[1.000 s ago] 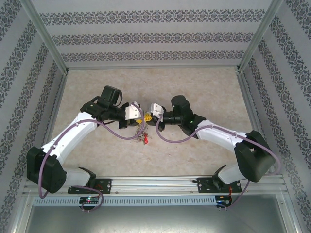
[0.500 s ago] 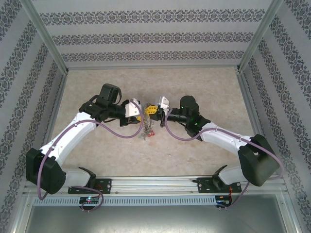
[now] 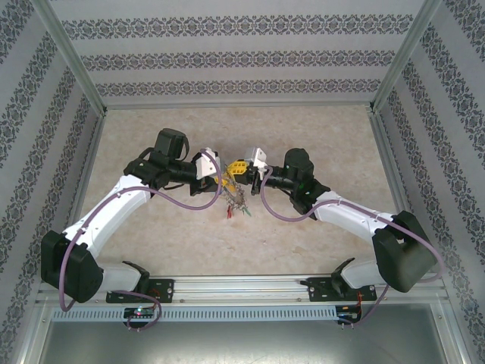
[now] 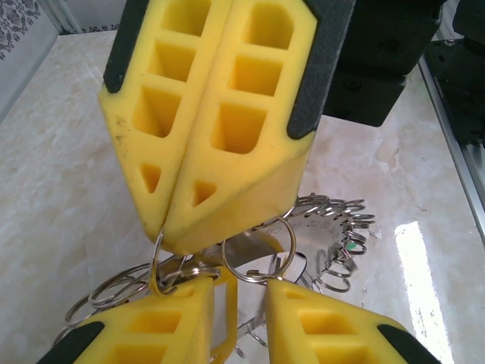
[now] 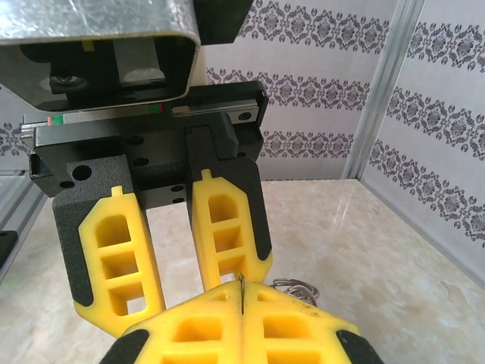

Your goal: Put the keys on the keyring

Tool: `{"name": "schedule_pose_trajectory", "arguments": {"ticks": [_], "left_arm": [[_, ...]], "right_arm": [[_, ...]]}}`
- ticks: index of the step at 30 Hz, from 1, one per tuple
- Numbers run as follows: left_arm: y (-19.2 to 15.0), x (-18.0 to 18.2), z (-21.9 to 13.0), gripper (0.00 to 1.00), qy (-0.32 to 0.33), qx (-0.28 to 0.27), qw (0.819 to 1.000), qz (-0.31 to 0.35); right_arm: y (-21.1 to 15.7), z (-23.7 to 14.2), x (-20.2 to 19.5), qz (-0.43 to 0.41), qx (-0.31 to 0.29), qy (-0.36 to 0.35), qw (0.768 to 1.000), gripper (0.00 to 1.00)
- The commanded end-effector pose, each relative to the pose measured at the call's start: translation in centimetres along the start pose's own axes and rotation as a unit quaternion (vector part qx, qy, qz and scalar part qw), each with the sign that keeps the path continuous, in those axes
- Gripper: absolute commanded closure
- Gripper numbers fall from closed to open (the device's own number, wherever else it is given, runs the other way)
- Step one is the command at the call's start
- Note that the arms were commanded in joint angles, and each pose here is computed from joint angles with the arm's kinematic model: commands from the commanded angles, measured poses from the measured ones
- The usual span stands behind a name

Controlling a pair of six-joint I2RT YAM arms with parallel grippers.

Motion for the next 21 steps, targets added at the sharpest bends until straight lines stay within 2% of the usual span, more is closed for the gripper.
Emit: {"name": "schedule_pose_trajectory", "arguments": {"ticks": [1,6,11,16,19,21], "left_arm": [[0.4,0.4,-0.9,0.75,0.022,-0.018,1.0,-0.009],[0.1,0.4,-1.8,0.75,0.04,-0.019,0.999,-0.019],[-0.4,0.1,-2.2,0.76,0.042,-0.007,0.999,-0.02],[-0.8,-0.1,-2.6,0.75,0.045,-0.007,0.999,-0.027],[-1.0,-0.2,-2.5,0.72,0.044,-0.012,0.998,-0.038],[-1.1,-0.3,-2.3,0.66,0.042,-0.02,0.998,-0.051]], "right_arm": [[2.3,-0.6,1.1,-0.028,-0.041,0.026,0.998,1.0],[2.0,-0.7,1.3,-0.039,-0.027,0.032,0.998,1.0],[0.5,-0.9,1.5,-0.062,0.023,0.028,0.997,1.0],[-0.2,-1.2,1.4,-0.065,0.041,0.022,0.997,1.0],[-0.5,-1.1,1.5,-0.063,0.048,0.024,0.997,1.0],[-0.5,-1.1,1.5,-0.063,0.05,0.026,0.996,1.0]]}}
Point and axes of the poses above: each hand's point on the last joint's axis, 136 mm out from that joint toward the fingers, its own z axis out along the fingers, its own x axis along the line the jaws close on, y = z × x, the point moved 5 cm from there along -z, back along the fingers, and after that the axes turned 13 degrees about z, right-handed, at the moved point
